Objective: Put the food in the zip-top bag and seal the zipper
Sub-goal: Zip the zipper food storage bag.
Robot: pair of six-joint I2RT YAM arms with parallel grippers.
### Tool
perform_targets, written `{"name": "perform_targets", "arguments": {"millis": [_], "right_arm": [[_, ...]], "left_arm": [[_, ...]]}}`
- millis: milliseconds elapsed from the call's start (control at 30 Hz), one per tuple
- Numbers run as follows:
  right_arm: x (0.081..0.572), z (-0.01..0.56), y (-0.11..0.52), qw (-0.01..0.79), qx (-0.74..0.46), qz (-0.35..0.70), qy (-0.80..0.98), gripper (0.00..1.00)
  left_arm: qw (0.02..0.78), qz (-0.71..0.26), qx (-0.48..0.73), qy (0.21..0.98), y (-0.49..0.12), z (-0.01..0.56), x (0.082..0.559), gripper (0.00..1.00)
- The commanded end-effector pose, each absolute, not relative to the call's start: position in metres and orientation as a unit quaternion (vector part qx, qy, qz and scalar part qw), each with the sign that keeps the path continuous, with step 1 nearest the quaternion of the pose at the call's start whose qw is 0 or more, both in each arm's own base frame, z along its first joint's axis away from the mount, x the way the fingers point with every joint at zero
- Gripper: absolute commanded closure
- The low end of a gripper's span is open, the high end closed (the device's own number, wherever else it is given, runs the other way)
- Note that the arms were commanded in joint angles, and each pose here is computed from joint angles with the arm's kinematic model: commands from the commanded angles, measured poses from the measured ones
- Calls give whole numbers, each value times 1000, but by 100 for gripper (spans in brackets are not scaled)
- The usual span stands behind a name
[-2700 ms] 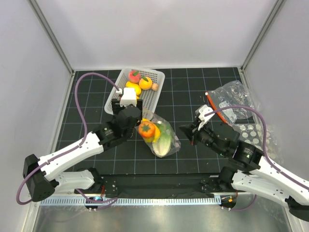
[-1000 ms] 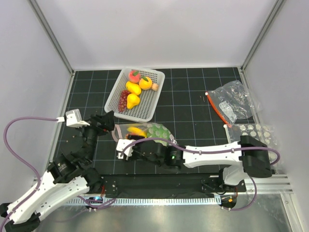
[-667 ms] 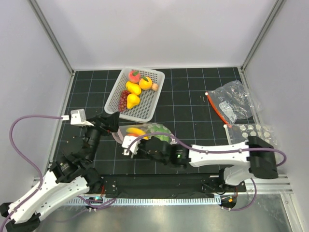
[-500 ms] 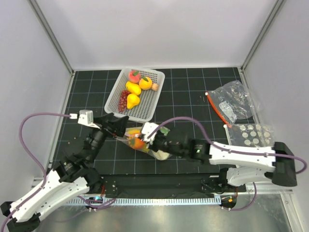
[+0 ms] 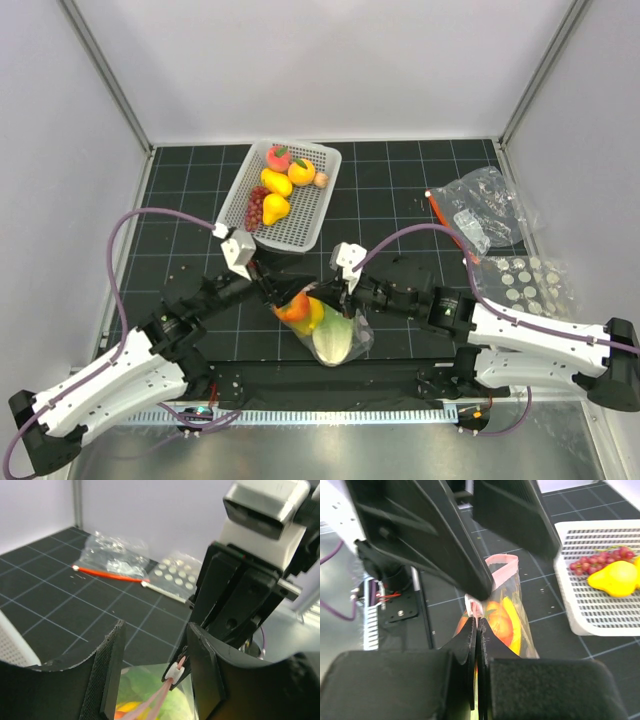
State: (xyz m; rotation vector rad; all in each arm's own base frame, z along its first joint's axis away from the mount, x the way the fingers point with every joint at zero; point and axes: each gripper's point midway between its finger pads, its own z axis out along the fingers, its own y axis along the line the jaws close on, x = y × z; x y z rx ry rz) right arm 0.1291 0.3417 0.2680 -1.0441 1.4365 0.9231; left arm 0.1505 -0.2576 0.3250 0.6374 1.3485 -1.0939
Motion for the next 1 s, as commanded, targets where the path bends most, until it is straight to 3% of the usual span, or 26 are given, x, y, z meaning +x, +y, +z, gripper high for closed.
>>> {"name": "perform_targets", "arguments": {"millis": [0,400,967], "right_arm": [[115,287,338,537,-438,427,581,99],[106,302,318,553,-421,455,557,99],[103,317,305,585,-392,474,529,99]], "left_arm": [[606,-496,347,517,-268,350,129,45],[573,-534,391,484,-277,352,105,46],[536,-548,413,492,-288,345,101,50]]}}
